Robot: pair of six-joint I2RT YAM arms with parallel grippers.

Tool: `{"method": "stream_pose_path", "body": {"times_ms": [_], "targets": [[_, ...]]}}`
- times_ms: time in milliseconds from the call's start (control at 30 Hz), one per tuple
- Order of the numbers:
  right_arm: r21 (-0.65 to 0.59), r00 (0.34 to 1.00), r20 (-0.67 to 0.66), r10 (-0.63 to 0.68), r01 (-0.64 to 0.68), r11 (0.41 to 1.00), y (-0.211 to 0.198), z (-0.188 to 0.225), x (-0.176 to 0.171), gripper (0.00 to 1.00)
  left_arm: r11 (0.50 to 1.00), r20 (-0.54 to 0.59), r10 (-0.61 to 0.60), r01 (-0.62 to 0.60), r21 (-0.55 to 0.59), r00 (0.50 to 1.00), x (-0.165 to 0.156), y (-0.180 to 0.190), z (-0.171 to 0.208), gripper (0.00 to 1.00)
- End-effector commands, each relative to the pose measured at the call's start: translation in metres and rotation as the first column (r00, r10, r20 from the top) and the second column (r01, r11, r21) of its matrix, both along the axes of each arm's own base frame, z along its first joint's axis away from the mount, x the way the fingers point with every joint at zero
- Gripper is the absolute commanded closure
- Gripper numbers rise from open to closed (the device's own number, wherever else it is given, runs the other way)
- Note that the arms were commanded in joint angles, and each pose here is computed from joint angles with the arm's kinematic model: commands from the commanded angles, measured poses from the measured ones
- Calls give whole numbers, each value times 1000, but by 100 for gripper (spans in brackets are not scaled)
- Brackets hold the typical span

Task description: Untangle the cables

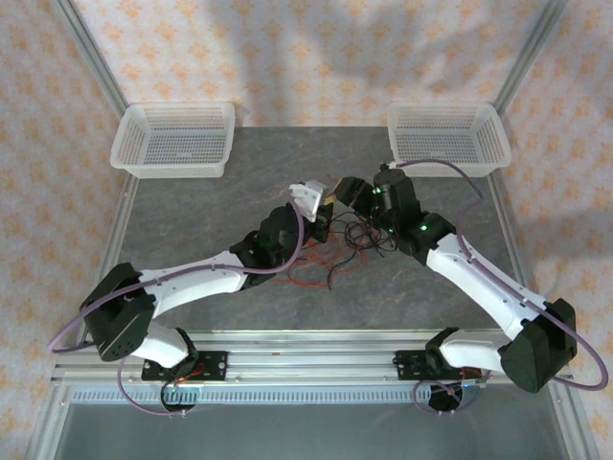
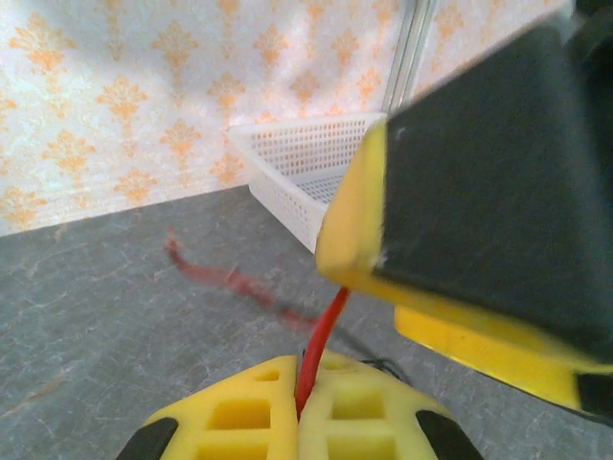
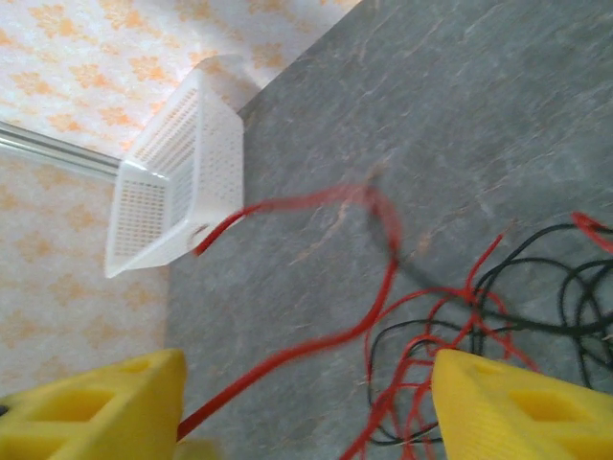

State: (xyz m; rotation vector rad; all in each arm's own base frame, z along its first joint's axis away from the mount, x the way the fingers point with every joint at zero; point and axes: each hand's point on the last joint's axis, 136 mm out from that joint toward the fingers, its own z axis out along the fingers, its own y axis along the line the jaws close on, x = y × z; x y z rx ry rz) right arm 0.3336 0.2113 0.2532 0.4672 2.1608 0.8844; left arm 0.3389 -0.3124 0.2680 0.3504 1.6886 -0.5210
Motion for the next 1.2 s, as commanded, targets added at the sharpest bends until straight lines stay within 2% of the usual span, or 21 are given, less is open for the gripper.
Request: {"method": "stream_pose_path", "body": {"times_ms": [0, 133, 267, 333, 600, 867, 1000, 1167], "targets": [[-48, 996, 39, -81, 82, 995, -14, -8, 13, 27, 998, 32, 45, -44, -56, 998, -7, 19, 30, 100], [-86, 995, 20, -93, 95, 992, -14, -34, 21, 24, 995, 41, 64, -61, -77, 997, -14, 31, 44, 100], [-101, 997, -41, -60, 56, 993, -5, -72, 24, 28, 992, 62, 77, -70, -106, 995, -18, 38, 64, 100], [-102, 996, -75, -46, 38, 994, 0, -93, 23, 32, 990, 74, 79, -70, -120, 994, -19, 40, 74, 100], [-171, 985, -164, -61, 32, 985, -6, -166, 18, 61, 984, 128, 109, -88, -156, 986, -24, 52, 111, 100], [-265, 973, -205, -101, 44, 963, -31, -209, 2, 64, 975, 162, 145, -113, -189, 976, -27, 63, 137, 100], [-277, 972, -217, -89, 26, 960, -38, -215, -9, 64, 969, 162, 165, -130, -208, 973, -27, 68, 141, 100], [-175, 979, -205, -12, -25, 984, -25, -176, -19, 58, 959, 143, 190, -152, -240, 971, -25, 72, 139, 100]]}}
